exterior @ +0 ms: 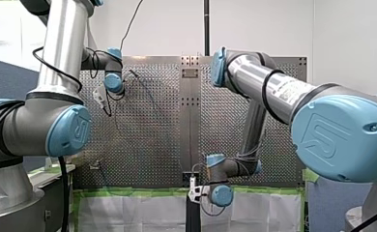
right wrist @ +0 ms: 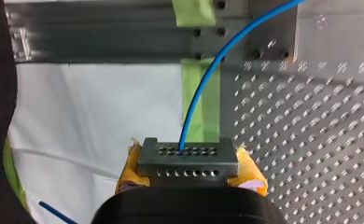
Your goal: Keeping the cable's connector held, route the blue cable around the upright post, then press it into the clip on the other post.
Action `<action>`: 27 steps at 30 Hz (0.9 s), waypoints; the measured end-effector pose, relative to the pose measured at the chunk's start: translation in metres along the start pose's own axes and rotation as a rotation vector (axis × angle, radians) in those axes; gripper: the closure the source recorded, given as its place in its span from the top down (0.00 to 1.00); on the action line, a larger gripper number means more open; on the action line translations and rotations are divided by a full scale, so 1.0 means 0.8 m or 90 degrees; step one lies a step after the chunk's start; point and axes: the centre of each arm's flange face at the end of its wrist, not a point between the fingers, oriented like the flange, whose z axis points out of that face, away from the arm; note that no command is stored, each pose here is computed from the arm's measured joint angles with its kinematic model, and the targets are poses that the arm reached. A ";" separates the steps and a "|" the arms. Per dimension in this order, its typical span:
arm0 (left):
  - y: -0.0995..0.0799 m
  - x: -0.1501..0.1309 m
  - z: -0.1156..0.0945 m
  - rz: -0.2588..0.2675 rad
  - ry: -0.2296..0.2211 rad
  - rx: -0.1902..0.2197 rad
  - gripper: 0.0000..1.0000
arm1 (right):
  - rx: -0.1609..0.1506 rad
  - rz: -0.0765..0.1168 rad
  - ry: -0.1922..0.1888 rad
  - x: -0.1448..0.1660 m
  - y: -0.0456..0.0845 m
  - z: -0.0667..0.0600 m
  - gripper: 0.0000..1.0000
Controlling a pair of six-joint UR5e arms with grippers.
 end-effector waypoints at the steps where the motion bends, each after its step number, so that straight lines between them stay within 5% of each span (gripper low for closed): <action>1: 0.000 0.000 0.000 0.000 0.000 0.000 1.00 | -0.005 0.001 0.001 -0.005 0.004 0.001 0.00; 27: 0.011 -0.006 0.005 -0.001 -0.006 -0.009 1.00 | -0.083 0.037 0.029 -0.049 0.097 0.009 0.00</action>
